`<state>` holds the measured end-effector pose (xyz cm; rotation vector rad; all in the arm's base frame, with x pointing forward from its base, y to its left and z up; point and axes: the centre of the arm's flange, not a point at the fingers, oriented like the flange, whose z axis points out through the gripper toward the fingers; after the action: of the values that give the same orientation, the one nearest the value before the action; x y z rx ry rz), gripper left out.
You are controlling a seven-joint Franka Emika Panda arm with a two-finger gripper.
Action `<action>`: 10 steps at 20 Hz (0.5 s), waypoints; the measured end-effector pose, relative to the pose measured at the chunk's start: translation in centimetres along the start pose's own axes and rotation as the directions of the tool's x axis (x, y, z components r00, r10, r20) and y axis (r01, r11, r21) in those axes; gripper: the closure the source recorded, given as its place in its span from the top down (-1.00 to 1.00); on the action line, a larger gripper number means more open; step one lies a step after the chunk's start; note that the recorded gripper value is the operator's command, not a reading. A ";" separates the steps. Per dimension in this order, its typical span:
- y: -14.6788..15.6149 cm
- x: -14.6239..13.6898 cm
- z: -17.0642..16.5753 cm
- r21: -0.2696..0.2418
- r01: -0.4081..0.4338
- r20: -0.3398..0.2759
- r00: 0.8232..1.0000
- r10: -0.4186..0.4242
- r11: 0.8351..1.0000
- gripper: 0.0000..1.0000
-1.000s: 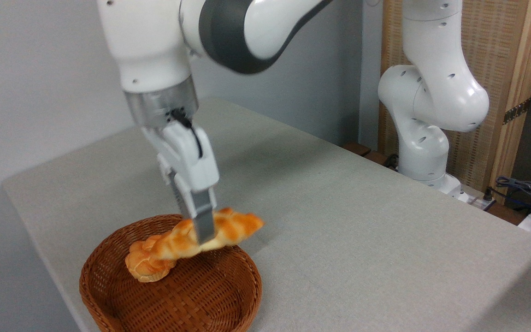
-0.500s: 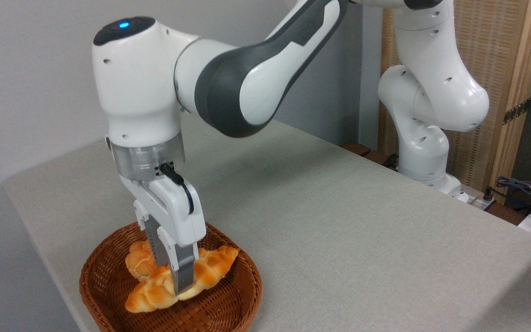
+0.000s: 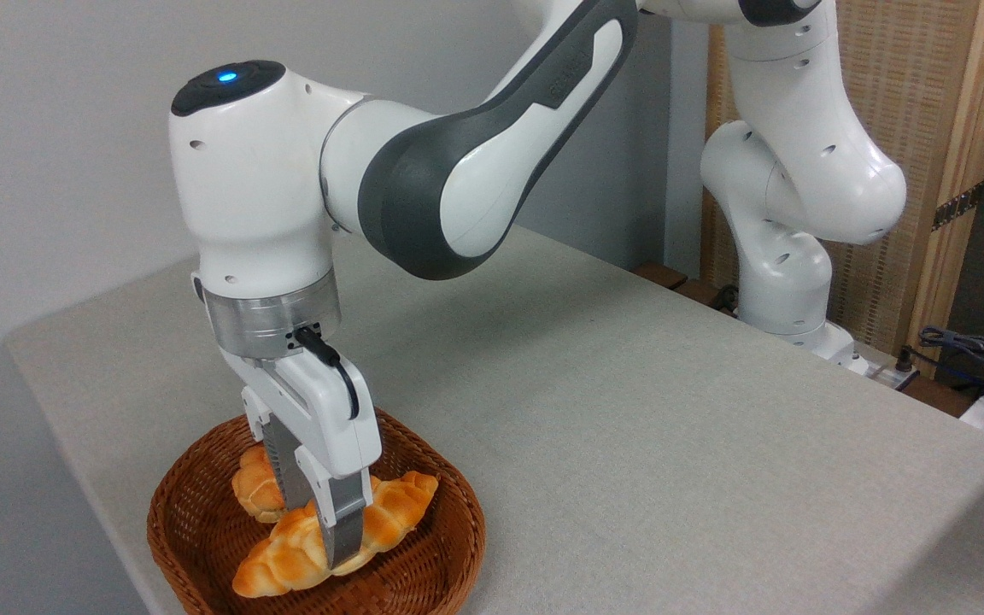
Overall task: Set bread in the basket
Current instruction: 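Lower the braided roll into the basket beside the round bun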
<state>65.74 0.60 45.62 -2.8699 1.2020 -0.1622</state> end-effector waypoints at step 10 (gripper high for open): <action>-0.8 -0.4 -0.9 0.016 0.014 -0.008 1.000 -0.014 1.000 1.00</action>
<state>65.93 1.49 46.48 -2.8671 1.1770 -0.1834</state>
